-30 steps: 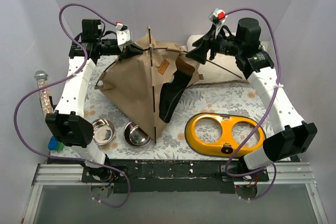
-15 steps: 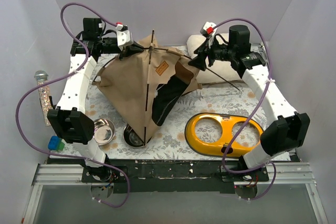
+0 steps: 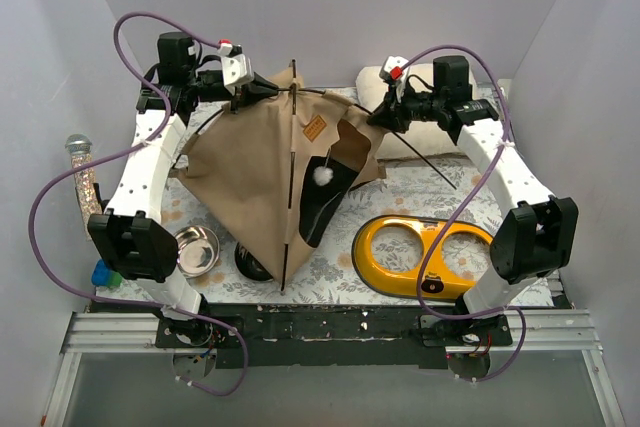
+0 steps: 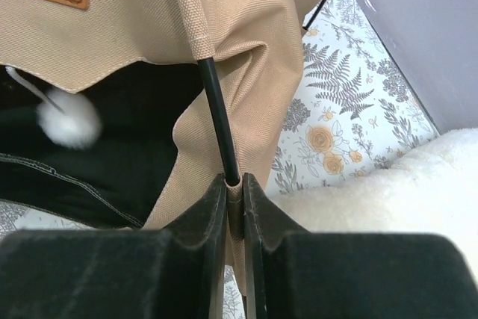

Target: Set up the pet tent

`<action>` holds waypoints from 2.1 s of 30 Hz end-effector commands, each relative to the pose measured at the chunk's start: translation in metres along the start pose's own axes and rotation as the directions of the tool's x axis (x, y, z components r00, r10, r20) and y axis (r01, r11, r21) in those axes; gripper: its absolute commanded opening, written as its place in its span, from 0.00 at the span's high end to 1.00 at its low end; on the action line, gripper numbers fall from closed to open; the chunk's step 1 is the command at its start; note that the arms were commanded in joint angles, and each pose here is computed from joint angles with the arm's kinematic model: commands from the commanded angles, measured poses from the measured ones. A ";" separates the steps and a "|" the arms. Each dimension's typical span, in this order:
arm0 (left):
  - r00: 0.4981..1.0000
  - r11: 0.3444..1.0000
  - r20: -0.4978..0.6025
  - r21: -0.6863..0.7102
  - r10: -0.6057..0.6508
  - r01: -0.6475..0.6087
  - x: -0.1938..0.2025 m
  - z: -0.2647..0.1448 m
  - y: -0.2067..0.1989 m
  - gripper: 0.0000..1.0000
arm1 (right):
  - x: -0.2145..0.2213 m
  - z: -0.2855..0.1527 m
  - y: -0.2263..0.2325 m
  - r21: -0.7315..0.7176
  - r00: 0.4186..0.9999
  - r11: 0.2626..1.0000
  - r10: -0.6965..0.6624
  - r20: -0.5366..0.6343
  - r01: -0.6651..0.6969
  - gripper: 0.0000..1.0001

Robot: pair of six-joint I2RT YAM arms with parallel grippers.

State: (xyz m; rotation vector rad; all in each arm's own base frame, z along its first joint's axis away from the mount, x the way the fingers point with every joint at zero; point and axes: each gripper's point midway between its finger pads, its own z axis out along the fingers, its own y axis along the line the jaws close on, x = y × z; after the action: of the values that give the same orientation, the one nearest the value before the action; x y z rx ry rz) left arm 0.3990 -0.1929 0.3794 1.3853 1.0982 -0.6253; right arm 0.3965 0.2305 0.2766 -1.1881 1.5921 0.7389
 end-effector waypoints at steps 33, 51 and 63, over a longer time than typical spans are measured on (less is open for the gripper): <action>0.960 0.979 -0.211 -0.043 0.185 -0.198 0.024 0.039 0.052 0.77 | -0.051 -0.051 -0.004 0.106 0.993 0.993 -0.069 0.097 0.058 0.99; 0.948 0.983 -0.274 -0.039 0.163 -0.181 0.056 0.065 0.047 0.97 | -0.053 -0.049 0.000 0.086 0.991 0.993 -0.086 0.103 0.077 0.99; 0.995 0.947 -0.095 -0.318 0.021 -0.051 0.035 0.000 0.104 1.00 | 0.018 -0.075 -0.022 0.172 0.997 0.984 -0.039 -0.067 0.050 0.99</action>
State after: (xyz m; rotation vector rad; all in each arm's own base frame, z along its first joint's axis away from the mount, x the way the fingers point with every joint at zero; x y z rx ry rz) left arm 0.4850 -0.2297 0.3376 1.3614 1.1951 -0.4407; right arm 0.3941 0.1925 0.3014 -1.1501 1.5576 0.6197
